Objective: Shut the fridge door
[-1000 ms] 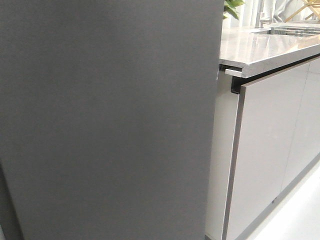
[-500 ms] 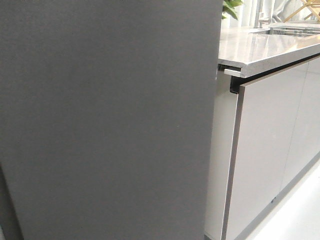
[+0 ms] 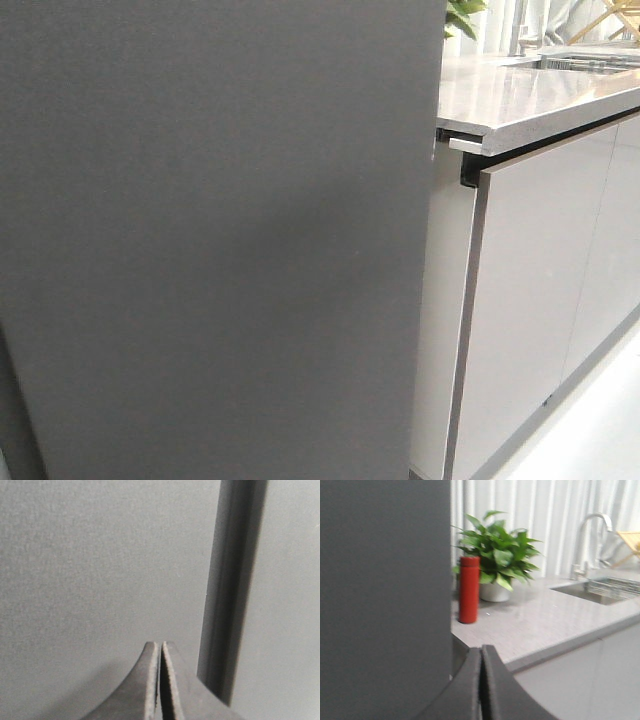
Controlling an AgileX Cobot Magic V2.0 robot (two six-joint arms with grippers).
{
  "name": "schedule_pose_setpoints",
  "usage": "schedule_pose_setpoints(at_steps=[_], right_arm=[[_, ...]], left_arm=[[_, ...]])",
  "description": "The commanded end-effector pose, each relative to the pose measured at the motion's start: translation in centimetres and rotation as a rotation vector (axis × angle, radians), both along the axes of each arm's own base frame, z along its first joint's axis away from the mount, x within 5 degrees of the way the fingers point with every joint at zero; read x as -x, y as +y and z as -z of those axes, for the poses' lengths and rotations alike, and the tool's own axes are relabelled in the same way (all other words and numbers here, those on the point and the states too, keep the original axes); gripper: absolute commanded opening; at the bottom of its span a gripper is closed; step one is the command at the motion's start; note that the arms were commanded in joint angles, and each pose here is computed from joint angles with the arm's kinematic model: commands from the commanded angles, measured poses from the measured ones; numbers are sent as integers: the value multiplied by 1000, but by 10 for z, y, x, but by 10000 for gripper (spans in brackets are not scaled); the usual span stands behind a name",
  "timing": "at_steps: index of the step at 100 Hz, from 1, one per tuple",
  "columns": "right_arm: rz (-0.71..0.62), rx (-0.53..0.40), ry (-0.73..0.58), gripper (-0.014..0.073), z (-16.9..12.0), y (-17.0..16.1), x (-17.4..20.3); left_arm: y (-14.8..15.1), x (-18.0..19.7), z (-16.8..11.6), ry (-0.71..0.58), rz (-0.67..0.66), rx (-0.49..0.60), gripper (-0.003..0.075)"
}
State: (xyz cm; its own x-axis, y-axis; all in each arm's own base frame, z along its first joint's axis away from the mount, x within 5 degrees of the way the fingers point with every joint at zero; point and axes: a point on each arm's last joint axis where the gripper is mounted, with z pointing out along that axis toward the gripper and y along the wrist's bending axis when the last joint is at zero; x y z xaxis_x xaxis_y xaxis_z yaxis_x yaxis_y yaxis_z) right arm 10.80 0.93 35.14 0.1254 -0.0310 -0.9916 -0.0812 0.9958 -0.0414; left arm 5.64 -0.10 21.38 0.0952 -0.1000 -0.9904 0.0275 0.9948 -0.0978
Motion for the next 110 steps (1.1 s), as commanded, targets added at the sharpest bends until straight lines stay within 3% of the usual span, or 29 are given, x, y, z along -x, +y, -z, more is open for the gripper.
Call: schedule_pose_setpoints(at_steps=[1,25,42,110], right_arm=[[40,4,-88,-76,9,-5,16],[103,8,-41,-76,90,-10,38],[139,9,-26,-76,127,-12,46],[155,9,-1,-76,139,-13,48]], left_arm=[[0,-2,4,-30,3,6,-21],[0,-2,4,-30,3,6,-21],[0,-2,4,-30,3,6,-20],[0,-2,4,-30,3,6,-21]])
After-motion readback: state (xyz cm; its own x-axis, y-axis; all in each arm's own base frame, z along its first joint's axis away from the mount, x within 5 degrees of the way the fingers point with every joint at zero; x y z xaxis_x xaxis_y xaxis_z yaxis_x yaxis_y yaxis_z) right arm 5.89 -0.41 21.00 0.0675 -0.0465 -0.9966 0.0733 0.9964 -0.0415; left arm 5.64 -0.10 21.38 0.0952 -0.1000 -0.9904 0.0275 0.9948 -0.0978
